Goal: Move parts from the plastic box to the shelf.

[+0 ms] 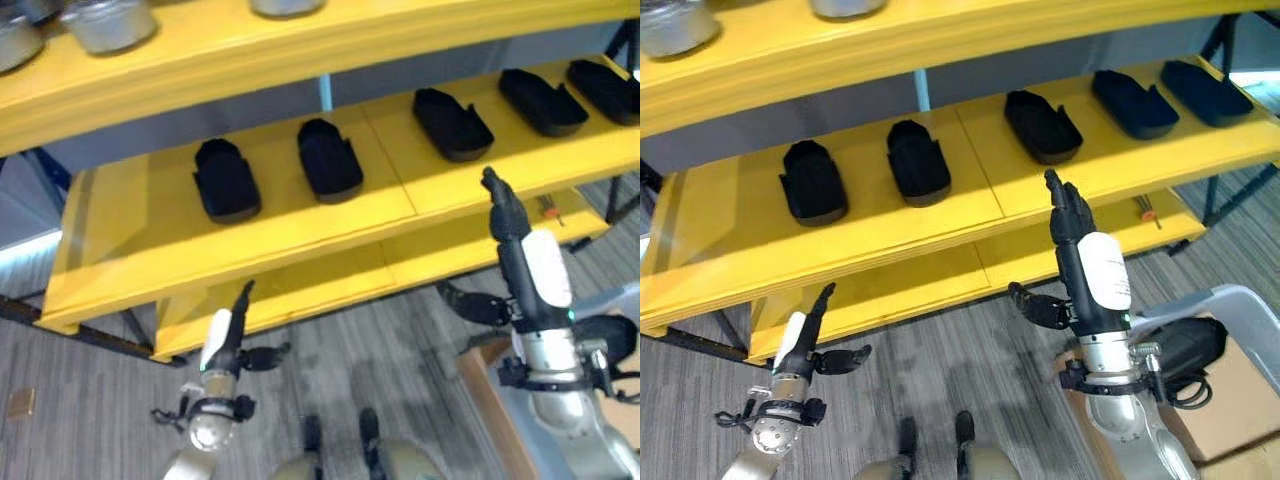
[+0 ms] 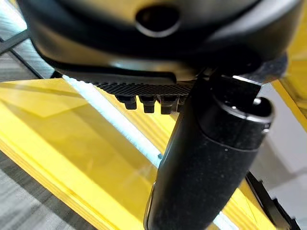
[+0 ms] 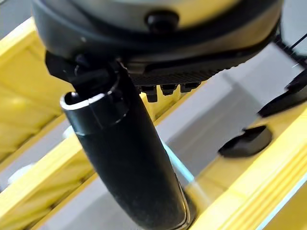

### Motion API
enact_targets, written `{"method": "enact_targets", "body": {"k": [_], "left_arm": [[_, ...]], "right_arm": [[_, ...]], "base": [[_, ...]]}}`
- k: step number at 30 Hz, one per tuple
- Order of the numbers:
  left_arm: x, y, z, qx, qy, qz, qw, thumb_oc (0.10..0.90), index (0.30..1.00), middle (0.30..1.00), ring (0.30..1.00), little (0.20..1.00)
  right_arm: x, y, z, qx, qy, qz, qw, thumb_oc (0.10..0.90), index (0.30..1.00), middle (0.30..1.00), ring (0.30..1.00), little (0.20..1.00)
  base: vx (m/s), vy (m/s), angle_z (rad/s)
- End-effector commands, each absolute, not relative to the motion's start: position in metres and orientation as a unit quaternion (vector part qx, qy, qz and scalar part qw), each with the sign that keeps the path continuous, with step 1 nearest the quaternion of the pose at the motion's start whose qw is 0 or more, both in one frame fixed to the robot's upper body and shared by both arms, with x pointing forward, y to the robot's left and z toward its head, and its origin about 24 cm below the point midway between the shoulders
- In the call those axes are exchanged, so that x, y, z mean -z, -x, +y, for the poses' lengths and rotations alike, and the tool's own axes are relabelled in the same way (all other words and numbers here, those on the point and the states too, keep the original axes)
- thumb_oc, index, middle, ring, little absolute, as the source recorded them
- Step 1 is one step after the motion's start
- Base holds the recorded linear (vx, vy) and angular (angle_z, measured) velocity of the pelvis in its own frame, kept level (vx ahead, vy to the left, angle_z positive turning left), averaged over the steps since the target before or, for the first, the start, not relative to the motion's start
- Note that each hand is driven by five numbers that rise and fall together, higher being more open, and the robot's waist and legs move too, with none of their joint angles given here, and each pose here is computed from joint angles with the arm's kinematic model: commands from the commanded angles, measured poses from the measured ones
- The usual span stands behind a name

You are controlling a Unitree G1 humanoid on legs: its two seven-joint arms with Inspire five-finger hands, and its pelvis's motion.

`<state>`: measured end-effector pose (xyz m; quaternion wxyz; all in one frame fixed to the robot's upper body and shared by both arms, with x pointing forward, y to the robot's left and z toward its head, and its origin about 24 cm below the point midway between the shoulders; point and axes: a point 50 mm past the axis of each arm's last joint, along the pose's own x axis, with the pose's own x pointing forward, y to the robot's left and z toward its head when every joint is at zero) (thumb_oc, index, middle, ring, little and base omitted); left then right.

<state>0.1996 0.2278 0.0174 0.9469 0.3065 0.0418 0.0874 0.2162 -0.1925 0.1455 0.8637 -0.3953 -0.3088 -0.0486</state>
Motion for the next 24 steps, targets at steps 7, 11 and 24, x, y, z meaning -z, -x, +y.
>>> {"method": "enact_targets", "body": {"k": [7, 11, 24], "left_arm": [[-0.055, -0.214, 0.229, -0.087, -0.333, -0.067, 0.937, 0.9, 1.0, 1.0, 1.0, 1.0], [-0.051, -0.213, 0.227, -0.074, -0.332, -0.057, 0.939, 0.9, 1.0, 1.0, 1.0, 1.0], [-0.055, -0.215, 0.232, -0.088, -0.33, -0.06, 0.938, 0.9, 1.0, 1.0, 1.0, 1.0]], "right_arm": [[-0.17, -0.227, -0.163, -0.007, 0.331, -0.39, 0.859, 0.9, 1.0, 1.0, 1.0, 1.0], [-0.166, -0.222, -0.17, -0.004, 0.319, -0.373, 0.872, 0.9, 1.0, 1.0, 1.0, 1.0], [-0.178, -0.23, -0.149, -0.032, 0.293, -0.405, 0.865, 0.9, 1.0, 1.0, 1.0, 1.0]], "base": [[0.06, 0.018, -1.49], [0.08, 0.07, -0.41], [0.03, 0.066, -0.63]]}}
